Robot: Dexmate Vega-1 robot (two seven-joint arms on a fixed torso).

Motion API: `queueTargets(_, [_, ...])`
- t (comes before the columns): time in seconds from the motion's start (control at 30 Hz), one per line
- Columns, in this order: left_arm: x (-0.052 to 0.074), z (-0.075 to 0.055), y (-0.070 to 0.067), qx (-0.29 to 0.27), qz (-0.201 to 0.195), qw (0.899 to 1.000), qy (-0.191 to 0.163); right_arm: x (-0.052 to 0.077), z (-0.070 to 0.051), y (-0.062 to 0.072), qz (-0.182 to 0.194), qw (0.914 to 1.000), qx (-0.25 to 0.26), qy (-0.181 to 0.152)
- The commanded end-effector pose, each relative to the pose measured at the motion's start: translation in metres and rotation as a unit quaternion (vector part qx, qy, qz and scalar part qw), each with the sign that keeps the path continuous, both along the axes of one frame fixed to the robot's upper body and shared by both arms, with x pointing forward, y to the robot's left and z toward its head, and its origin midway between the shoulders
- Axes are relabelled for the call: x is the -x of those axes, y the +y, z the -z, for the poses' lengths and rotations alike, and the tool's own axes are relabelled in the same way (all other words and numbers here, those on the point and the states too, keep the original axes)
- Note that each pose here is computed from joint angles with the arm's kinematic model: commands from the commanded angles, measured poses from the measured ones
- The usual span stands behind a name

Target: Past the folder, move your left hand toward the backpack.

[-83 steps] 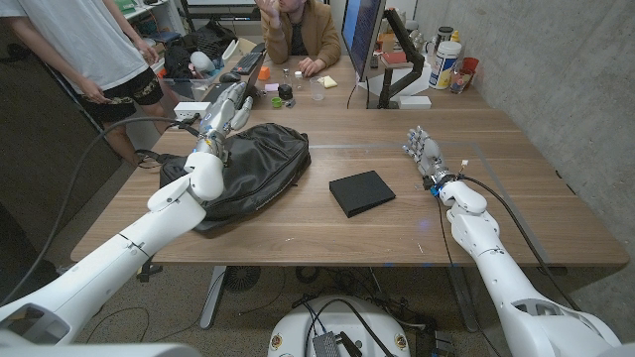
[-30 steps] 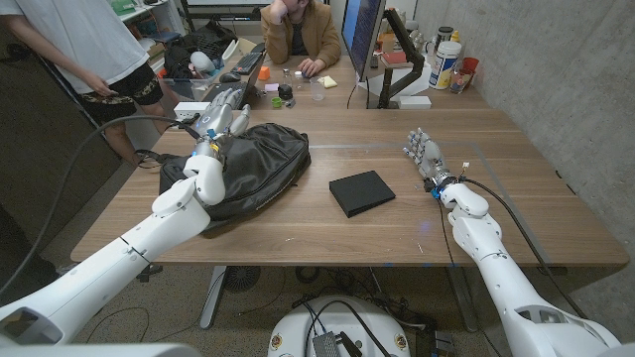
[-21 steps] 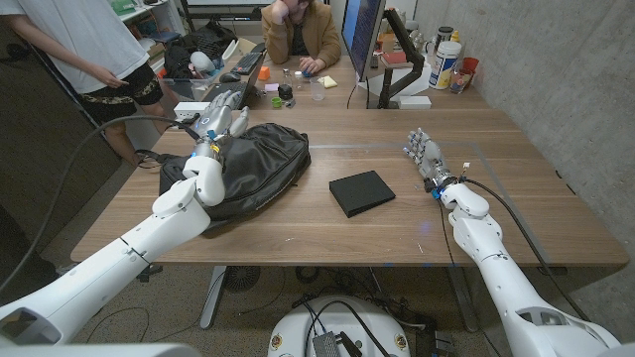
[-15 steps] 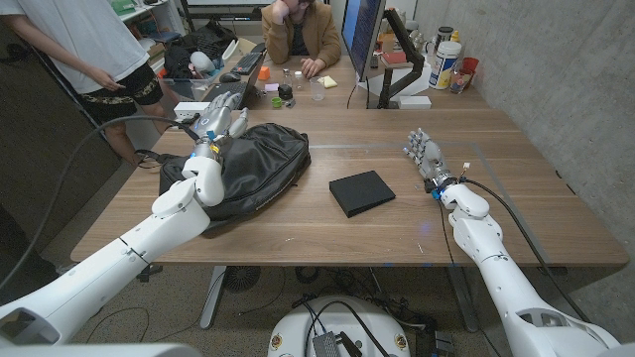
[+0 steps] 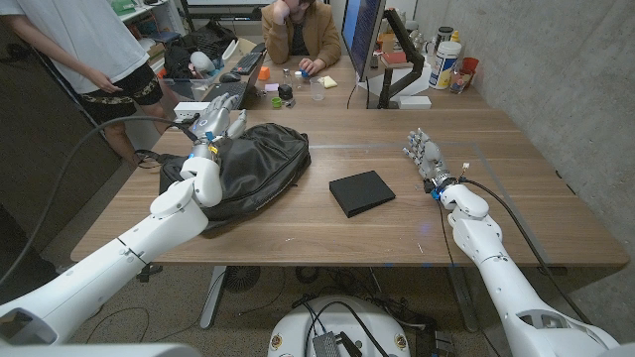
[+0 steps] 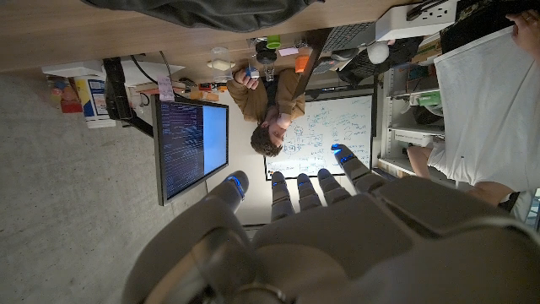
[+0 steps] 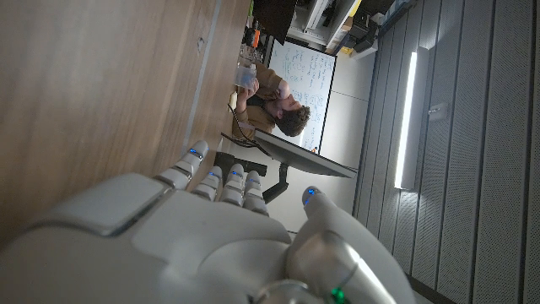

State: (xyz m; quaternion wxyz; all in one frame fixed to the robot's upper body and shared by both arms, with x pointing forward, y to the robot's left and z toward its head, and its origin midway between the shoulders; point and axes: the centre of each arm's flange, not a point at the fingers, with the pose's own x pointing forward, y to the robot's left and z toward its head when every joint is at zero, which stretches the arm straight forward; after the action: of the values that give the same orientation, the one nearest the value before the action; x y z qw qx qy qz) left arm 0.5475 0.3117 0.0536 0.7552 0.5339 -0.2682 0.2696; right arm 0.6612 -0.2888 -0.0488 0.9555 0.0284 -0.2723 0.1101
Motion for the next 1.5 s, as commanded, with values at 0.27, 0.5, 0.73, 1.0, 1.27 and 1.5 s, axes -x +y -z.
queueTargets(0.27, [-0.0023, 0.0024, 0.0032, -0.004, -0.009, 1.000, 0.008, 0.0004, -0.0001, 0.0013, 0.001, 1.0000, 0.003, 0.002])
queueTargets(0.5, [-0.0044, 0.0042, 0.0036, -0.004, -0.011, 1.000, 0.015, -0.0003, -0.0002, 0.0010, 0.000, 1.0000, 0.004, 0.004])
queueTargets(0.73, [-0.0051, 0.0036, 0.0035, -0.007, -0.014, 1.000, 0.017, -0.0013, -0.0014, 0.0012, 0.000, 1.0000, 0.005, 0.002])
queueTargets(1.0, [-0.0066, 0.0039, 0.0035, -0.006, -0.015, 1.000, 0.019, -0.0029, -0.0017, 0.0013, -0.001, 1.0000, 0.005, 0.003])
queueTargets(1.27, [-0.0076, 0.0043, 0.0031, -0.007, -0.018, 1.000, 0.022, -0.0039, -0.0013, 0.0005, -0.001, 1.0000, 0.004, 0.004])
queueTargets(1.5, [-0.0086, 0.0057, 0.0031, -0.009, -0.022, 0.999, 0.028, -0.0044, -0.0005, 0.0002, -0.001, 1.0000, 0.004, 0.004])
